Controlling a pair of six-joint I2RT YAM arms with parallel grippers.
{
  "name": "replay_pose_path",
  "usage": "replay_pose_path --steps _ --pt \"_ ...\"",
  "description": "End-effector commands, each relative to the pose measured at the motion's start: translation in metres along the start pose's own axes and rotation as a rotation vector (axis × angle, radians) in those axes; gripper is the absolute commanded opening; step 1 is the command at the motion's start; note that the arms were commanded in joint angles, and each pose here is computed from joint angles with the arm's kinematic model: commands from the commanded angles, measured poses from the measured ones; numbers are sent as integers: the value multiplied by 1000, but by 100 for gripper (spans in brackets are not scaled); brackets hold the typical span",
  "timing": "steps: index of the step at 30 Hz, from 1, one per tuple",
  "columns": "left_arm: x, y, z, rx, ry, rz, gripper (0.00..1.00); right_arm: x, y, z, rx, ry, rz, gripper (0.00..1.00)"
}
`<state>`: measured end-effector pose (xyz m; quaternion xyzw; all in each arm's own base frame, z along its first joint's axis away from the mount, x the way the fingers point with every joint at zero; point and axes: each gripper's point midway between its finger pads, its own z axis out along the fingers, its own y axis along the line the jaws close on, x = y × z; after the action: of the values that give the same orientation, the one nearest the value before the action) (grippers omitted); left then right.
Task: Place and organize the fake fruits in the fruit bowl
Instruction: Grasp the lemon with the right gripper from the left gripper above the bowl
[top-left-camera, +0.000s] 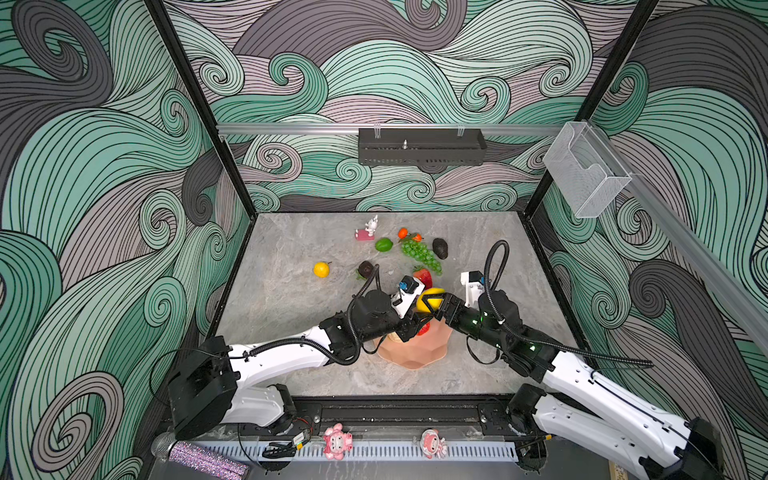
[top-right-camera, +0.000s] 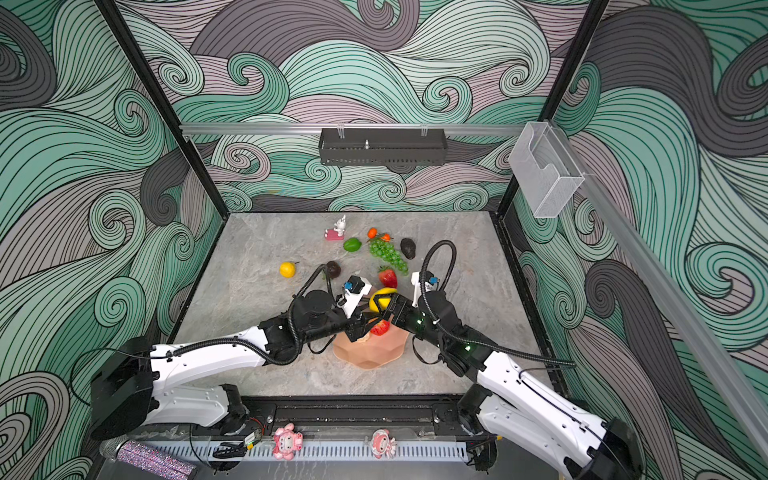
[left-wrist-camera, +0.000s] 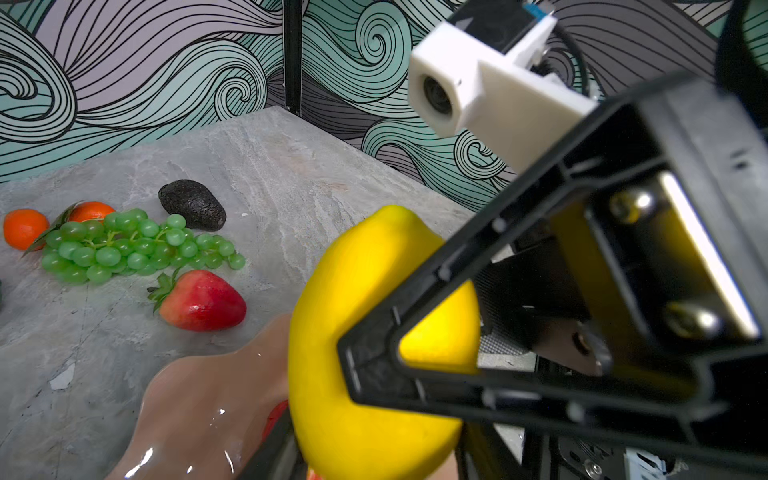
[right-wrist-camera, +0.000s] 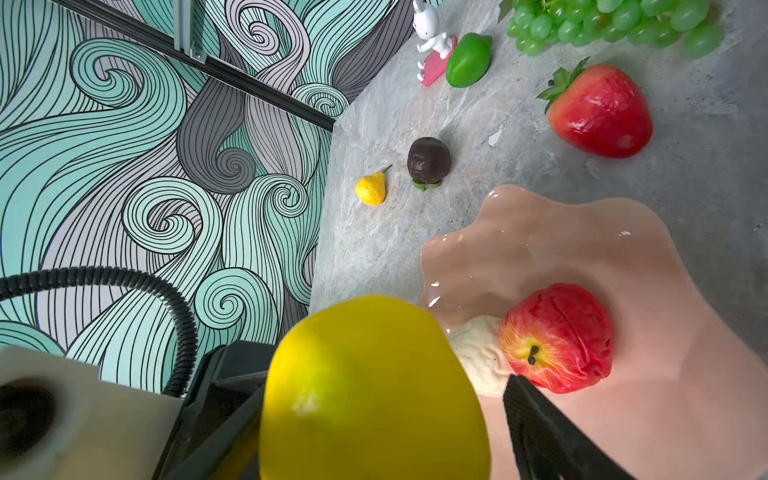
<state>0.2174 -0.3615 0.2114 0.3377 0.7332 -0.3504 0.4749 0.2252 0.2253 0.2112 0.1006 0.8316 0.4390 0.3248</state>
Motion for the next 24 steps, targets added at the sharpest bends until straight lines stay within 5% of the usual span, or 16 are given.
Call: replay_pose_path --steps 1,13,24 --pt "-12 -5 -1 11 -56 21 48 -2 1 2 -13 -13 28 77" --pt "-6 -5 1 1 -48 24 53 -5 10 2 -28 -4 -7 62" --pt "-9 18 -19 -133 -69 -22 79 -10 0 -1 70 -20 -129 58"
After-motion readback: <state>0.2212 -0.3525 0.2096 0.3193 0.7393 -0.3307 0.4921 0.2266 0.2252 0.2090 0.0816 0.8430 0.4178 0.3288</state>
